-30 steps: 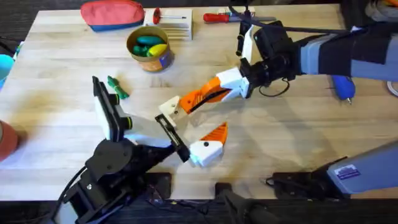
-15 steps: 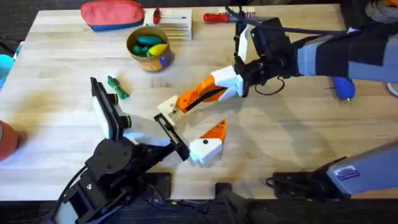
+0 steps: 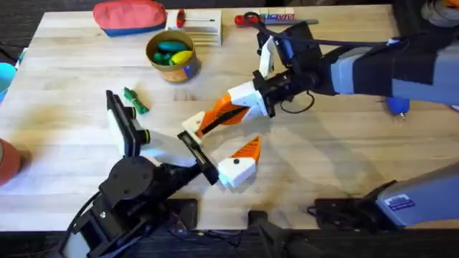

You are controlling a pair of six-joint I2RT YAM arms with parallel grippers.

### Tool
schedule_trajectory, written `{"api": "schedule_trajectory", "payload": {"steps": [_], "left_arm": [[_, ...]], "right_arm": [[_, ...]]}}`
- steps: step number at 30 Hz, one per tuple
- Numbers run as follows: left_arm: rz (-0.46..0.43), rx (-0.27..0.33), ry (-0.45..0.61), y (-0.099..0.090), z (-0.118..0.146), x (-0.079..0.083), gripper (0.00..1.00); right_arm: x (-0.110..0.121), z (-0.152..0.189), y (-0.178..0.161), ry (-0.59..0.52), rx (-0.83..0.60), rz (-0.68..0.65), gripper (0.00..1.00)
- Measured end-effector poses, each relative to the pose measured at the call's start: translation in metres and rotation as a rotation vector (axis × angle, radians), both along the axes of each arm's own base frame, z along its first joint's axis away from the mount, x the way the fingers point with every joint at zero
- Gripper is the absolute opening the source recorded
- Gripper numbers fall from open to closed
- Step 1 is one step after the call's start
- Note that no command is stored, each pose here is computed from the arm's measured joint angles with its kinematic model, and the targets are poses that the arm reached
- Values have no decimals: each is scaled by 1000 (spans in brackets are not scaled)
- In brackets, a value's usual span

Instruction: Pick up the gripper from the table and insert it into the empty holder that is missing its gripper. Then pick up a screw, insert it into the mounting hole, and use the screwdriver to tighten it. Finally, clean up the table by picking up the vegetable and placing it into the bucket.

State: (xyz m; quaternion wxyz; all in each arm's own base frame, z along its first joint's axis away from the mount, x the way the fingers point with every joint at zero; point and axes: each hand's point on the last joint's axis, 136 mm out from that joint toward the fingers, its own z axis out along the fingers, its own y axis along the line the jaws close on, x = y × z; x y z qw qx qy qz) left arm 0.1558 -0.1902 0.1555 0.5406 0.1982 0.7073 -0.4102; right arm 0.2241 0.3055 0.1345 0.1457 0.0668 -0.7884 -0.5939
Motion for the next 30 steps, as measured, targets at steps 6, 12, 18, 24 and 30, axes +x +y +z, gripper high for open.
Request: {"api": "schedule_trajectory", "payload": {"steps": [6, 12, 18, 24, 30], "left_arm": [[17, -4, 19, 2, -2, 2, 987], [39, -8, 28, 4, -3, 5, 986], [42, -9, 31, 4, -3, 6, 987], [35, 4, 7, 4, -2, 5, 986], [-12, 15, -20, -1, 0, -1, 987]], "right_arm": [[-2, -2, 8, 1, -43, -13, 5], [0, -3, 12, -18, -59, -25, 5], [0, -4, 13, -17, -67, -30, 119], [4, -9, 10, -28, -92, -48, 579], [7, -11, 7, -34, -99, -59, 865]]}}
